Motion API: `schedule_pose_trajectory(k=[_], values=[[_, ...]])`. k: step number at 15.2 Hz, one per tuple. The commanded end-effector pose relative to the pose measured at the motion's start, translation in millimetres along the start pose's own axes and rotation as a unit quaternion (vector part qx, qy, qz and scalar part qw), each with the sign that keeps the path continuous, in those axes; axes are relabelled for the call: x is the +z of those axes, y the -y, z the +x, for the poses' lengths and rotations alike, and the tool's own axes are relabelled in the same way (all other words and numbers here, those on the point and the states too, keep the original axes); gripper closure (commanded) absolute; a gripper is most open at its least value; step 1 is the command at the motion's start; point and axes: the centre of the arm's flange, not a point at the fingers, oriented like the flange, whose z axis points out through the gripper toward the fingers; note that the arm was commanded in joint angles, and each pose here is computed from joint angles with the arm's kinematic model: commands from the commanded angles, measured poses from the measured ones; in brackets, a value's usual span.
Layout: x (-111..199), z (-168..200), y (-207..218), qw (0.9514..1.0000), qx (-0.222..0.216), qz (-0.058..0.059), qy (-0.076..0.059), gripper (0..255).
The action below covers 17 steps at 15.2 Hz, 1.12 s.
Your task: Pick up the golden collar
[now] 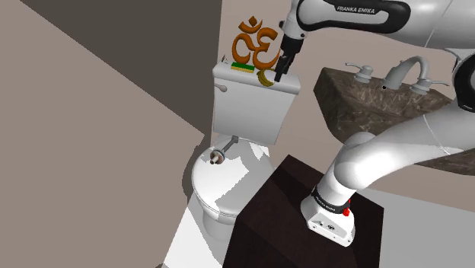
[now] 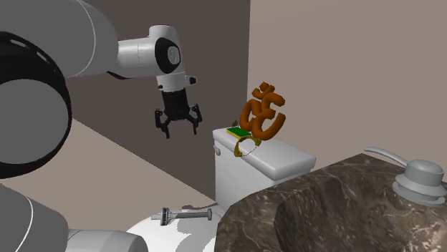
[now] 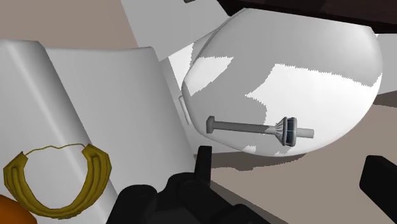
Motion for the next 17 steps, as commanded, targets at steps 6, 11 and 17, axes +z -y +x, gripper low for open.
schedule_pose_trajectory(k=[6, 11, 17], values=[[24.1, 25.8, -88.7, 0.9996, -0.020, 0.019, 0.000, 0], [44.3, 48.4, -151.9, 0.9989, -0.034, 0.033, 0.001, 0], [70.9, 77.8, -226.0, 0.9975, -0.051, 0.050, 0.001, 0]])
